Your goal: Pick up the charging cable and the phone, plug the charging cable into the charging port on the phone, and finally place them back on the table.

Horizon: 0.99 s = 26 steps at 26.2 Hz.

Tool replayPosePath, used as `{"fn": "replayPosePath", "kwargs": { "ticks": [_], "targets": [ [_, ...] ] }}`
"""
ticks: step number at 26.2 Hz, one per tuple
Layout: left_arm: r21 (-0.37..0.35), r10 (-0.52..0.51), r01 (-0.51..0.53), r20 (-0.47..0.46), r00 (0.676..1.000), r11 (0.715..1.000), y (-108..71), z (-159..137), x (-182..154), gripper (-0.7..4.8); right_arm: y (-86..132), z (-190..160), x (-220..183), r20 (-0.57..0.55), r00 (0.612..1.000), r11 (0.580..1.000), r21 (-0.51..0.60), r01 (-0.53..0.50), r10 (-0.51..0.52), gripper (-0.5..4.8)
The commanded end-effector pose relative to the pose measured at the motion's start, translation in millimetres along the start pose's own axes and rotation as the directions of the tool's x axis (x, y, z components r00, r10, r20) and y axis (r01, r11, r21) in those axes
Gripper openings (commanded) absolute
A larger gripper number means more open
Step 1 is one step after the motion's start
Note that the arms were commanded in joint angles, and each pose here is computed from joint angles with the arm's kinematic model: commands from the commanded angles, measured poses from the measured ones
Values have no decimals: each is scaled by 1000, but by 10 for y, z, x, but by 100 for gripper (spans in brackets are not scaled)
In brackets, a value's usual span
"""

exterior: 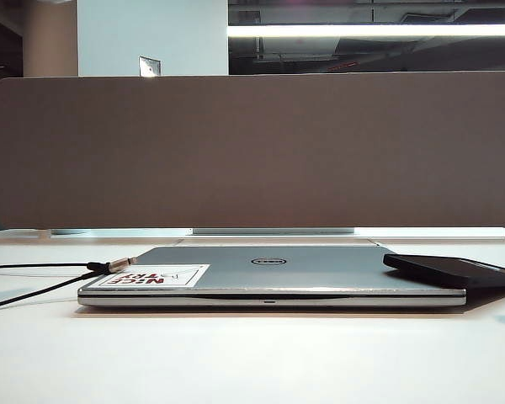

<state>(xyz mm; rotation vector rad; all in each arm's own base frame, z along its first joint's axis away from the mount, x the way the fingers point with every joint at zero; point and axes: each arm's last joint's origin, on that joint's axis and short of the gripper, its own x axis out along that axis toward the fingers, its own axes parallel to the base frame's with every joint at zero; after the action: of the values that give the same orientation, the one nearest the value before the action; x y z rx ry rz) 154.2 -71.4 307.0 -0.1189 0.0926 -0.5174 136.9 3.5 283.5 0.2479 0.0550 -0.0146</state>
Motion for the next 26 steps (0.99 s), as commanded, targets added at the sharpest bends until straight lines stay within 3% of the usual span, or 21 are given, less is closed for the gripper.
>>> {"fn": "replayPosePath", "kwargs": {
  "ticks": [1, 6, 11, 17, 20, 26],
  "targets": [
    [18, -61, 61, -44, 997, 998, -118, 92, 88, -6, 14, 28, 21, 5, 1000, 999, 40, -24, 24, -1],
    [29, -152, 156, -96, 984, 987, -315, 174, 184, -6, 13, 0, 64, -25, 999, 998, 46, -34, 35, -1],
    [74, -286, 298, -139, 948, 952, -592, 146, 184, -6, -1, -92, 180, -108, 993, 996, 80, -34, 43, -1],
    [92, -265, 302, -282, 922, 949, -578, 6, 158, -6, -7, -173, 279, -188, 976, 977, 204, -68, 107, -1],
    [107, -265, 304, -279, 923, 947, -578, 17, 158, -6, -6, -220, 328, -231, 962, 957, 280, -77, 146, -1],
    [109, -258, 298, -279, 925, 948, -565, 18, 165, -6, 10, -260, 363, -272, 937, 940, 317, -128, 220, -1]
  ]
}}
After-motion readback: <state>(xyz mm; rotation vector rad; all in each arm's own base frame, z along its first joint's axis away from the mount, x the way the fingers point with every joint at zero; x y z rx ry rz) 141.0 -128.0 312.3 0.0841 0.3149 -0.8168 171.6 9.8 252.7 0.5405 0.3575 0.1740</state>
